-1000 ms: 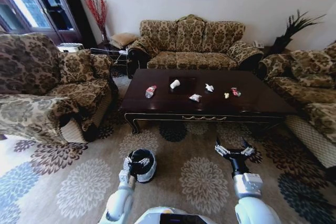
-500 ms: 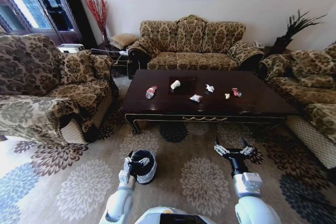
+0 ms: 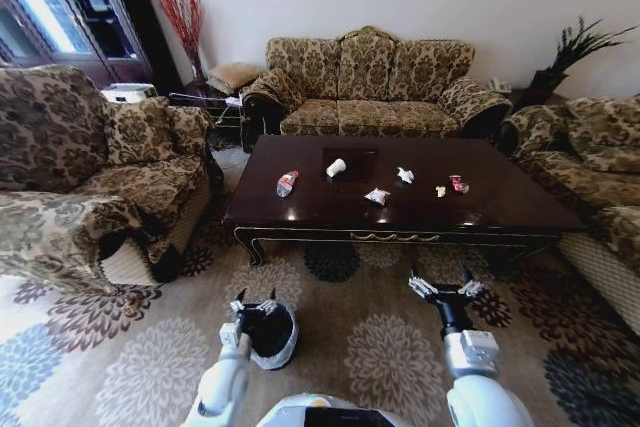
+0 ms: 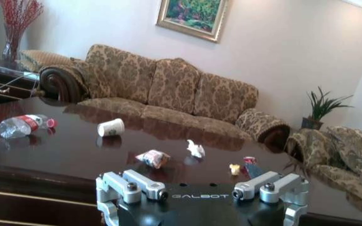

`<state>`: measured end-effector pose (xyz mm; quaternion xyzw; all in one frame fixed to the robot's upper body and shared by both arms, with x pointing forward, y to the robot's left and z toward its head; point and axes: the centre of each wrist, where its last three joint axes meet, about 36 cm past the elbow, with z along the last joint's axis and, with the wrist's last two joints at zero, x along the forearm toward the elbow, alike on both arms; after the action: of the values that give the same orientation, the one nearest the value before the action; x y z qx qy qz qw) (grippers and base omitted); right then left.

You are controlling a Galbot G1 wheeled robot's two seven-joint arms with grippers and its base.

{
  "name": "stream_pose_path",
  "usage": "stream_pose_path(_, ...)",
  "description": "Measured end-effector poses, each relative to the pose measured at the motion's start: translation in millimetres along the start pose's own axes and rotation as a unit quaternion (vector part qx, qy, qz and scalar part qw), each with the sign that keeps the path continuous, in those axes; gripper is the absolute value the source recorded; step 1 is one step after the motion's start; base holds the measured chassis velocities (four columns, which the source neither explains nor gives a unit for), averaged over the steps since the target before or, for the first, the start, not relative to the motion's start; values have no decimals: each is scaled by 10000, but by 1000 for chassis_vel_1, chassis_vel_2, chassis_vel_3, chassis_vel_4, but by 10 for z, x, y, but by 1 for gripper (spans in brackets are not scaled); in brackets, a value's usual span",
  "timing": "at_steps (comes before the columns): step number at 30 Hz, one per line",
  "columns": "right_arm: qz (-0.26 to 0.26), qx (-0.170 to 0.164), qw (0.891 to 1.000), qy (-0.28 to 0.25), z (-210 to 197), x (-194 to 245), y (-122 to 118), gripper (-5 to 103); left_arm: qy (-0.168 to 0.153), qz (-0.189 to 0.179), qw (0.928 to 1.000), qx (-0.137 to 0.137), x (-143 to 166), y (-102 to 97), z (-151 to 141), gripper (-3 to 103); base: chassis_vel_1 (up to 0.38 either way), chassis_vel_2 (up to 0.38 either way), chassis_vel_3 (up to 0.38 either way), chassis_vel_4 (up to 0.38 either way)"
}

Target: Move to the front of the table and place the trash on the table into the trash bin.

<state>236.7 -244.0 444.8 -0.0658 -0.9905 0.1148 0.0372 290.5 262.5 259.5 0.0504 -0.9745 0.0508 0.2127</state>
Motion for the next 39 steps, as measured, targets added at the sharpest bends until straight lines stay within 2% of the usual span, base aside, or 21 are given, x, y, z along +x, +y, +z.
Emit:
stream_pose_path(2,2,12,10000,25,37,9,-4,100,356,-178,9992,33,-134,152,210,100,0,0,0,0)
stream_pose_path(3,2,12,10000,25,37,9,-4,100,356,-178,9992,33,-134,152,210,100,0,0,0,0)
stream_pose_path(6,7,28,10000,60,67,13,-4,100,865,-369,9956,37,-347,324,649,100,0,0,0,0)
stream_pose_path(7,7,28,10000,60,67,13,-4,100,865,-369,9956,37,-347,324,649,100,0,0,0,0)
stream_pose_path(9,6,51,10000,66,72,14,-6,100,1063,-447,9933,49,-459,369,884,100,0,0,0,0)
stream_pose_path(10,6,51,10000,66,72,14,-6,100,1063,-447,9933,49,-459,369,884,100,0,0,0,0)
stream_pose_path(13,1,127,9999,105,70,8,-21,100,1358,-504,9894,101,-578,394,1091,100,0,0,0,0)
stream_pose_path(24,30,156,9998,135,45,34,-28,100,1662,-551,9845,131,-689,412,1299,100,0,0,0,0)
stream_pose_path(25,36,157,9998,135,44,38,-30,100,1670,-561,9843,128,-691,424,1312,102,0,0,0,0)
stream_pose_path(29,69,161,9998,123,42,39,-42,100,1620,-533,9853,116,-700,454,1301,92,0,0,0,0)
stream_pose_path(30,69,161,9998,123,42,39,-42,100,1620,-533,9853,116,-700,454,1301,92,0,0,0,0)
stream_pose_path(32,77,144,9998,118,38,37,-36,100,1571,-507,9862,117,-711,446,1267,84,0,0,0,0)
stream_pose_path(33,77,144,9998,118,38,37,-36,100,1571,-507,9862,117,-711,446,1267,84,0,0,0,0)
stream_pose_path(36,96,107,9998,120,35,38,-20,100,1586,-489,9861,106,-725,434,1267,72,0,0,0,0)
stream_pose_path(38,100,103,9998,122,35,39,-19,100,1599,-487,9859,100,-733,430,1273,72,0,0,0,0)
stream_pose_path(39,102,101,9998,125,35,40,-18,100,1612,-483,9857,92,-738,424,1279,68,0,0,0,0)
